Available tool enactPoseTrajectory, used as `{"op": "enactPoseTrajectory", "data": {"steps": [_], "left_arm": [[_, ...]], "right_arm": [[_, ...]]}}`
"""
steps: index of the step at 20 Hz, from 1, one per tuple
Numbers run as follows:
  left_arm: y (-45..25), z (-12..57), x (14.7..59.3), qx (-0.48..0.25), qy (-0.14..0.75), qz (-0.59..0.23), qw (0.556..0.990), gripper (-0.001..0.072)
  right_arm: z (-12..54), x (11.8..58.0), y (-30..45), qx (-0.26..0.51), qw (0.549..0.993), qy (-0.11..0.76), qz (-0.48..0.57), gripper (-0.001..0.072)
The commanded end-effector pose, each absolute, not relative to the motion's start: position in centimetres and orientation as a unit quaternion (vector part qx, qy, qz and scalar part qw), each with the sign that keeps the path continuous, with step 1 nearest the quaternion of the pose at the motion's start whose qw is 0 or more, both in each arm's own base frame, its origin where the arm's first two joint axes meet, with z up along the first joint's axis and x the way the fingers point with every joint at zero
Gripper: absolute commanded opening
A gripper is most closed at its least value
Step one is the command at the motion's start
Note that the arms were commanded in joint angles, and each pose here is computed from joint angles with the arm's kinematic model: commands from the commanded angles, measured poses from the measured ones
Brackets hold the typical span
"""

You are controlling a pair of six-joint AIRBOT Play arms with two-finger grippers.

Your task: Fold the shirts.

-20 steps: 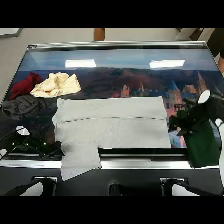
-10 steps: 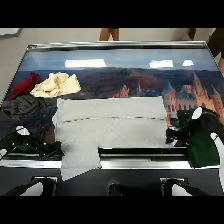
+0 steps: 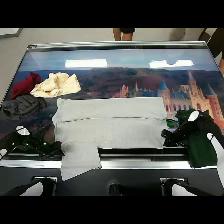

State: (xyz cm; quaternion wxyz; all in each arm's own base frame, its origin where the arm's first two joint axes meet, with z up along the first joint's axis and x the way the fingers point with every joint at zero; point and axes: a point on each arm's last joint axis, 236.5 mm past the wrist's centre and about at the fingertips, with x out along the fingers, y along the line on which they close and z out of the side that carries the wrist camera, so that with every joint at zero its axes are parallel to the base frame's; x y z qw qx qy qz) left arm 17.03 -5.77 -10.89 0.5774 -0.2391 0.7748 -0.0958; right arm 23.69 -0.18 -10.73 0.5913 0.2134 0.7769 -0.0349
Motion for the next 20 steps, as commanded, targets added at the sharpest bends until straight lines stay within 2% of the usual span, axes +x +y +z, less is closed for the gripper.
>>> {"op": "enactPoseTrajectory", "data": {"steps": [1,6,10,12,14,20], "left_arm": [[-5.3,-10.2,18.3,-0.231,0.764,-0.096,0.594,0.0035],[-2.9,-1.6,27.9,-0.189,0.649,-0.097,0.731,0.0031],[-0.4,4.3,36.7,-0.206,0.553,-0.052,0.806,0.0030],[0.5,4.3,39.7,-0.213,0.541,-0.042,0.812,0.0030],[0.9,2.8,42.0,-0.222,0.550,-0.042,0.804,0.0030],[0.8,-2.2,46.9,-0.269,0.563,-0.047,0.780,0.0031]], "right_arm": [[-10.1,25.2,-0.4,0.208,0.611,0.763,-0.027,0.0044],[-2.8,33.8,-2.2,0.200,0.721,0.663,-0.036,0.0041],[1.7,42.6,-1.0,0.172,0.797,0.579,-0.020,0.0041],[1.5,46.1,-1.3,0.172,0.809,0.560,-0.042,0.0041],[0.0,48.1,-1.5,0.182,0.800,0.569,-0.048,0.0041],[-5.2,50.1,-1.3,0.196,0.782,0.590,-0.050,0.0045]]}}
